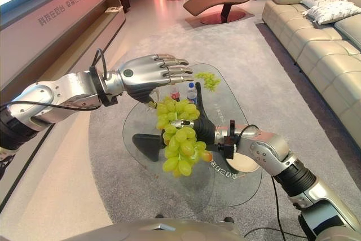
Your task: Pick up fruits into the plate
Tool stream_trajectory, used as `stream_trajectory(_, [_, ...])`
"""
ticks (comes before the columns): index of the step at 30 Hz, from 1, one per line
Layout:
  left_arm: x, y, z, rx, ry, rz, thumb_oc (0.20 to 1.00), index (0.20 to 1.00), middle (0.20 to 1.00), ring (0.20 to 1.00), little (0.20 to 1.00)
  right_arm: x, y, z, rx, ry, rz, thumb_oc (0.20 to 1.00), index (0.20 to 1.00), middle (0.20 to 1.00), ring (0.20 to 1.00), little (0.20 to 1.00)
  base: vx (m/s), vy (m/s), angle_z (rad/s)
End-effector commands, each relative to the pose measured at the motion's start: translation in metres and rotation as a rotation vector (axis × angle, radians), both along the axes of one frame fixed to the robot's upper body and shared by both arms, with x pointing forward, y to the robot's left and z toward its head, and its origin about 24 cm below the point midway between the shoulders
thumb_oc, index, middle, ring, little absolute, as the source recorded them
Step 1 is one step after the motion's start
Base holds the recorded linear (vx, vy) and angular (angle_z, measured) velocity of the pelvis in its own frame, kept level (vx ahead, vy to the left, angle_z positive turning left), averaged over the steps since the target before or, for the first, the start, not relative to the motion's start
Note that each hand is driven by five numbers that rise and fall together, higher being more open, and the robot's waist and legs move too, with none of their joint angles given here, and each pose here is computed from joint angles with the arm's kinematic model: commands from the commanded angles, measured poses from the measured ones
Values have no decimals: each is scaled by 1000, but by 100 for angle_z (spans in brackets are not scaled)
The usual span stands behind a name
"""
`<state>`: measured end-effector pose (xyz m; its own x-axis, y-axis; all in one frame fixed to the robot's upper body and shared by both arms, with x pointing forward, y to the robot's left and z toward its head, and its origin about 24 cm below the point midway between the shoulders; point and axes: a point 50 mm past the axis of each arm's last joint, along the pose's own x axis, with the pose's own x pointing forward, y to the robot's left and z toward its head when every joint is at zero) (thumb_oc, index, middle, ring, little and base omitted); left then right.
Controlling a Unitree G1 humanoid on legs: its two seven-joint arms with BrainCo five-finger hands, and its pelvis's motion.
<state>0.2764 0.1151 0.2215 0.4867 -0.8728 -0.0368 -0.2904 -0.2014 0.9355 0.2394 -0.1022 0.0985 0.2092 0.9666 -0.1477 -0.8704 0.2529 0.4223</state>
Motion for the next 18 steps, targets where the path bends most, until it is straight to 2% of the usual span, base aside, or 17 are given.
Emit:
stream_trajectory(1, [12, 13, 41, -113, -99, 75, 1000, 1000, 1000, 1000, 1000, 0, 11, 27, 157, -79, 32, 200, 200, 200, 200, 200, 0, 0, 0])
stream_trajectory(11, [15, 32, 32, -173, -19, 144, 1000, 1000, 1000, 1000, 1000, 9, -7, 22, 194, -81, -113, 200, 200, 200, 200, 200, 0, 0, 0])
stream_trajectory(18, [17, 69, 4, -304, 114, 297, 1000, 1000, 1000, 1000, 1000, 15, -43, 6, 229, -80, -344, 200, 200, 200, 200, 200, 0, 0, 0])
